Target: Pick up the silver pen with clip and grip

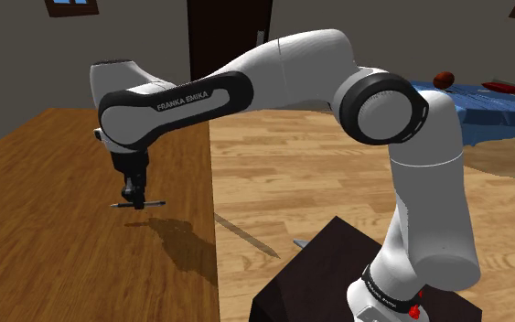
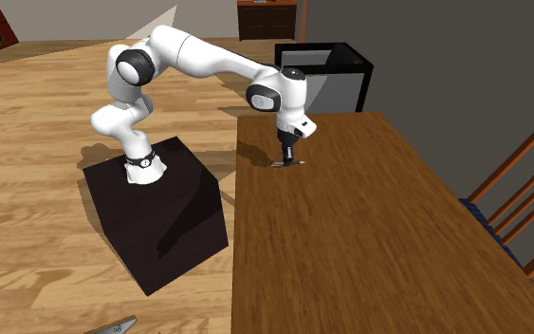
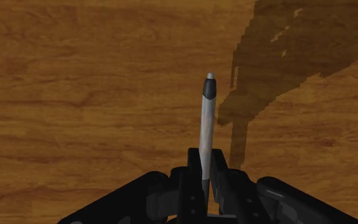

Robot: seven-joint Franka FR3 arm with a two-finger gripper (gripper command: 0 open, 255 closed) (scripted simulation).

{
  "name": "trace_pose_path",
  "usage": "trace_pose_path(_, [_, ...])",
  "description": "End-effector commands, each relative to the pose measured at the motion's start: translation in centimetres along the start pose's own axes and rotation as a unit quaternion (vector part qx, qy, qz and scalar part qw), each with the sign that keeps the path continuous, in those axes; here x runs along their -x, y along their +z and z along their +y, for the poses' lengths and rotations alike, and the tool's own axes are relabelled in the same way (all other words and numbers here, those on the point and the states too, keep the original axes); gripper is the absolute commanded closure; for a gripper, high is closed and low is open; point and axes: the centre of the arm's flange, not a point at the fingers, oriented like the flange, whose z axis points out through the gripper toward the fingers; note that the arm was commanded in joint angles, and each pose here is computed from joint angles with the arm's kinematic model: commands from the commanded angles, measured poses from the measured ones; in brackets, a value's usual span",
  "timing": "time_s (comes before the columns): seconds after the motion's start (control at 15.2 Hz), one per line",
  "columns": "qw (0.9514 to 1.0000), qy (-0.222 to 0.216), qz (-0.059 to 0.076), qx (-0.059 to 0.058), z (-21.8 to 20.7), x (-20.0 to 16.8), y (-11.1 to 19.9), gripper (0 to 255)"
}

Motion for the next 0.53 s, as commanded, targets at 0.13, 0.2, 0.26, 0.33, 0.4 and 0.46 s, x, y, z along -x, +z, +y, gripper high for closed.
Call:
trace_pose_path(0.13, [1.0000,0.000,0.000,0.000,-0.2,0.0,-2.3,255])
trace_pose_path(0.2, [1.0000,0.000,0.000,0.000,-0.2,0.0,-2.8,255])
trace_pose_path(0.26, [1.0000,0.000,0.000,0.000,-0.3,0.0,-3.3,255])
trace_pose_path(0.33, [1.0000,0.000,0.000,0.000,-0.3,0.0,-3.9,255])
trace_pose_path(0.4, [1.0000,0.000,0.000,0.000,-0.4,0.0,-4.4,255])
trace_pose_path(0.46, [1.0000,0.000,0.000,0.000,-0.4,0.0,-4.9,255])
